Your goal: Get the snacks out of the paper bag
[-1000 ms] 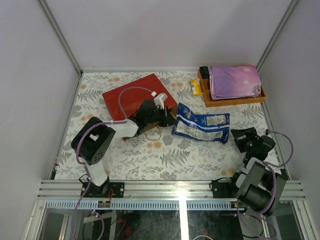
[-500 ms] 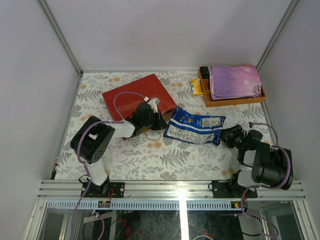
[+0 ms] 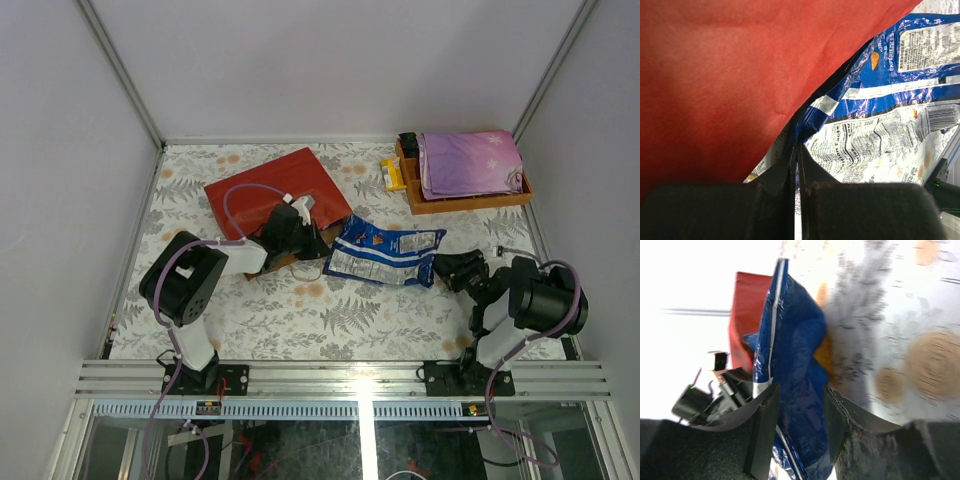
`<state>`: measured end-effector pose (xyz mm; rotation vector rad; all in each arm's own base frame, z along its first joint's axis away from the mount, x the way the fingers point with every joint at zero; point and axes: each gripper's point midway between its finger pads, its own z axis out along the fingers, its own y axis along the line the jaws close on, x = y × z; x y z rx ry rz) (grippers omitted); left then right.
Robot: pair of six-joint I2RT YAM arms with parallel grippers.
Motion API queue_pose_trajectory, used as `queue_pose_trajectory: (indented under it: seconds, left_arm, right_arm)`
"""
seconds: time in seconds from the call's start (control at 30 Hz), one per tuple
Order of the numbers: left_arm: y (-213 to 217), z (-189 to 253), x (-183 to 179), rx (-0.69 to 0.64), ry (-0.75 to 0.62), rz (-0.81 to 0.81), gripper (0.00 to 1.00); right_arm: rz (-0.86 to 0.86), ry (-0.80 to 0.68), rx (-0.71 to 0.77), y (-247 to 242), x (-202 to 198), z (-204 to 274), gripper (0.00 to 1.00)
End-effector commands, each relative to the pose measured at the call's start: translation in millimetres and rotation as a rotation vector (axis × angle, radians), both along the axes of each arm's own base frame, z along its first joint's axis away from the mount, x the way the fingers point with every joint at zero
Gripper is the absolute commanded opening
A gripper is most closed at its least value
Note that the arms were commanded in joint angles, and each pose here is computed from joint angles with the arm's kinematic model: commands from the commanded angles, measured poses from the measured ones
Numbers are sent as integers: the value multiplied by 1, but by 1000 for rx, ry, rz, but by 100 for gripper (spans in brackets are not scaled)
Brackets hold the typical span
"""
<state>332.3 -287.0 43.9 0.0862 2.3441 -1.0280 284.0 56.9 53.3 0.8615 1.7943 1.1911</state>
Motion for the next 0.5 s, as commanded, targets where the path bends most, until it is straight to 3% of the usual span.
queue_pose_trajectory:
  seconds: [0.0,0.27,0.33,0.47]
  left_arm:
    - [13,-5,1,36,-3,22,0]
    - [14,-3,3,38,-5,28,0]
    - [14,-4,4,40,-2,29,0]
    - [16,-7,2,45,6,27,0]
  right_arm:
    - [143,-305,42,18,6,82,46]
    - [248,-506,23,28,-2,170,48]
    - [221,-400,-20,24,4,153,55]
    - [74,-221,-273,-5,10,107,67]
